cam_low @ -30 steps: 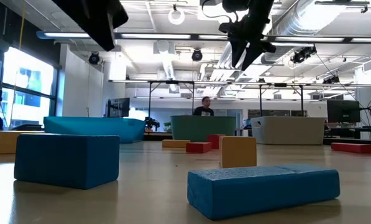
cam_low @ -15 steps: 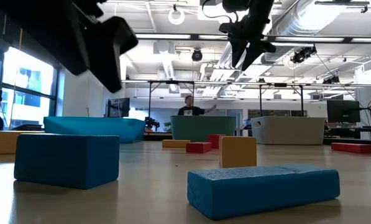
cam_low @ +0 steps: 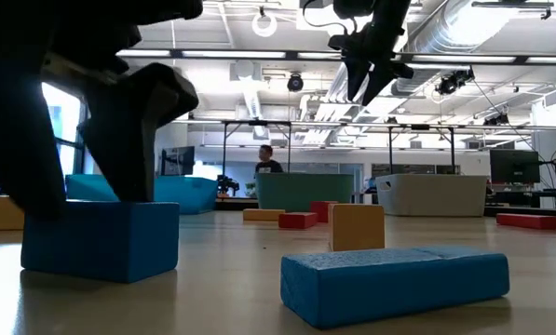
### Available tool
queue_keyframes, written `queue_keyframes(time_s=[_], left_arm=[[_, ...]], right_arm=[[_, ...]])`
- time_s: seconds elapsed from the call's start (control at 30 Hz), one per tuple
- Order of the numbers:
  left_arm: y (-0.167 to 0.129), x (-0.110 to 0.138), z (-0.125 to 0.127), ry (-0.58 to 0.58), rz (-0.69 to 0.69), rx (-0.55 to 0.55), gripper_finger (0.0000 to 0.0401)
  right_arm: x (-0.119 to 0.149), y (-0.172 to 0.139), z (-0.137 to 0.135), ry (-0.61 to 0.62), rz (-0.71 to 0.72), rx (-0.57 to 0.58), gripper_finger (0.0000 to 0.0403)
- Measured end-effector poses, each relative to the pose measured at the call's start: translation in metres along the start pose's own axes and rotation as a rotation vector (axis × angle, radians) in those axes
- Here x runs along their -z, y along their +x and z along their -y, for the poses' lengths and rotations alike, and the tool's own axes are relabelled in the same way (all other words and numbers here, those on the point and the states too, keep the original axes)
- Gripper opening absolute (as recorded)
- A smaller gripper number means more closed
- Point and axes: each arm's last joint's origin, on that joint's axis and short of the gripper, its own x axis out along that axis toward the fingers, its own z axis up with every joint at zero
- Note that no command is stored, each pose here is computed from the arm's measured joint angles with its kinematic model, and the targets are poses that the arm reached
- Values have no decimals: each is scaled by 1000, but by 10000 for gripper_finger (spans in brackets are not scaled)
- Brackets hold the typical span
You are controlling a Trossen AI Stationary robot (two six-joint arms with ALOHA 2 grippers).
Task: Sort & place blocks by color
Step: Put the blue block into the green bin
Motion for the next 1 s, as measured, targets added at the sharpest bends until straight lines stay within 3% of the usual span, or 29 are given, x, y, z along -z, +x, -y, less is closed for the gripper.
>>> queue_keyframes(time_s=[0.27,0.87,1.0], left_arm=[[8,4,0,-30,-21,-27,215],[10,-5,-15,-55,-18,38,17],[11,-8,-23,-100,-23,66,12]], right_arm=[[0,0,0,0,-2,1,167],[1,0,-1,-6,-3,-1,167],[1,0,-1,-7,-3,-1,167]])
